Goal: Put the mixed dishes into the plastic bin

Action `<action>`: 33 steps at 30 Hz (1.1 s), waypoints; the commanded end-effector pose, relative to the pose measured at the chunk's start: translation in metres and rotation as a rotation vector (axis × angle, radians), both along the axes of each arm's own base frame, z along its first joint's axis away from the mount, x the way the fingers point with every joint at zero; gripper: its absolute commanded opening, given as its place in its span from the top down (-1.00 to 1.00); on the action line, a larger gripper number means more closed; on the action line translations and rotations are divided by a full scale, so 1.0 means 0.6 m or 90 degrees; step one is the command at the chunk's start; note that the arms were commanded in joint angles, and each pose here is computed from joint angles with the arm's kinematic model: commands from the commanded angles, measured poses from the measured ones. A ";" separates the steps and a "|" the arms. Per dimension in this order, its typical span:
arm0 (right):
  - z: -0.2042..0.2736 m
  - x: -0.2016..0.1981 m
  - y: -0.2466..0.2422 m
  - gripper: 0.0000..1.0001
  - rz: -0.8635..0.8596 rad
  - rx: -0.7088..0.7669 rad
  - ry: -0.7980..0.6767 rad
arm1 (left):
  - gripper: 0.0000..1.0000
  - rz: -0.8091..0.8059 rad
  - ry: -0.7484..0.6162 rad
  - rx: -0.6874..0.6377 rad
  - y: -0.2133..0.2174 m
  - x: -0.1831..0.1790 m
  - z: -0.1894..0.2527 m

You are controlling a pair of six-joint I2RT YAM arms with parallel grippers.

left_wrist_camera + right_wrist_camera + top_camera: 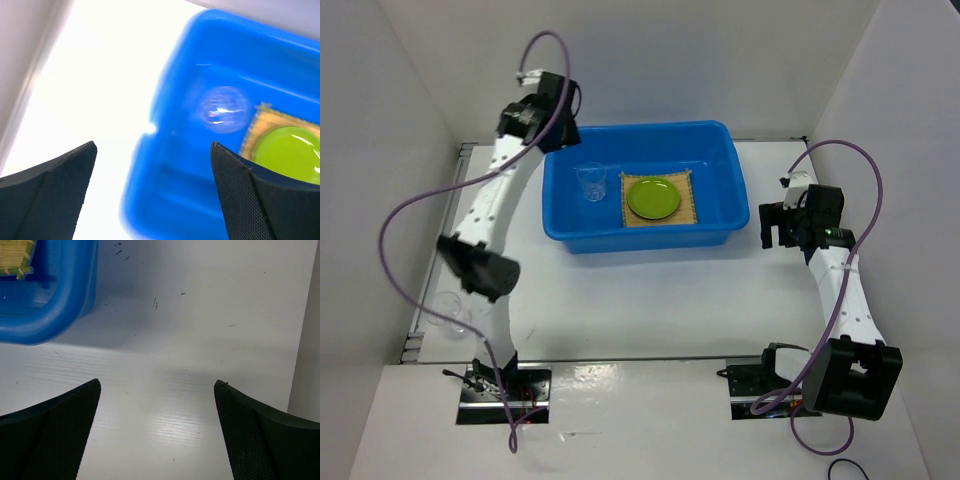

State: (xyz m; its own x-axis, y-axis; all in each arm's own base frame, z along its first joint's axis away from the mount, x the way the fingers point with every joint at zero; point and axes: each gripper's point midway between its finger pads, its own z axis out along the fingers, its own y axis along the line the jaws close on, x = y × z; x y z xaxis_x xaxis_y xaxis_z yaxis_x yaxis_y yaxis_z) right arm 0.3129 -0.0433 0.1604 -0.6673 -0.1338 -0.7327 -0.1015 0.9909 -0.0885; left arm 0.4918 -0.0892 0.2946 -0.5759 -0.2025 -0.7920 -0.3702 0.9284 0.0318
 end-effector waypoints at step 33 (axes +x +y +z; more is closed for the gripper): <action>-0.062 0.016 0.013 -0.96 0.052 0.040 0.073 | -1.00 0.730 0.042 -0.266 0.429 -0.453 -0.347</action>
State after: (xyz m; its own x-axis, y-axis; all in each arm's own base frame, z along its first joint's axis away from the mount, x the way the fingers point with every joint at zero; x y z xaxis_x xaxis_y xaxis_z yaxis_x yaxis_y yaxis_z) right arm 0.3173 -0.0318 0.1186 -0.7464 -0.1417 -0.6502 -0.1870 0.9824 0.0005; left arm 0.2083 0.1669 0.0964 0.0742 -0.8327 -0.5487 -0.9935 -0.0142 -0.1128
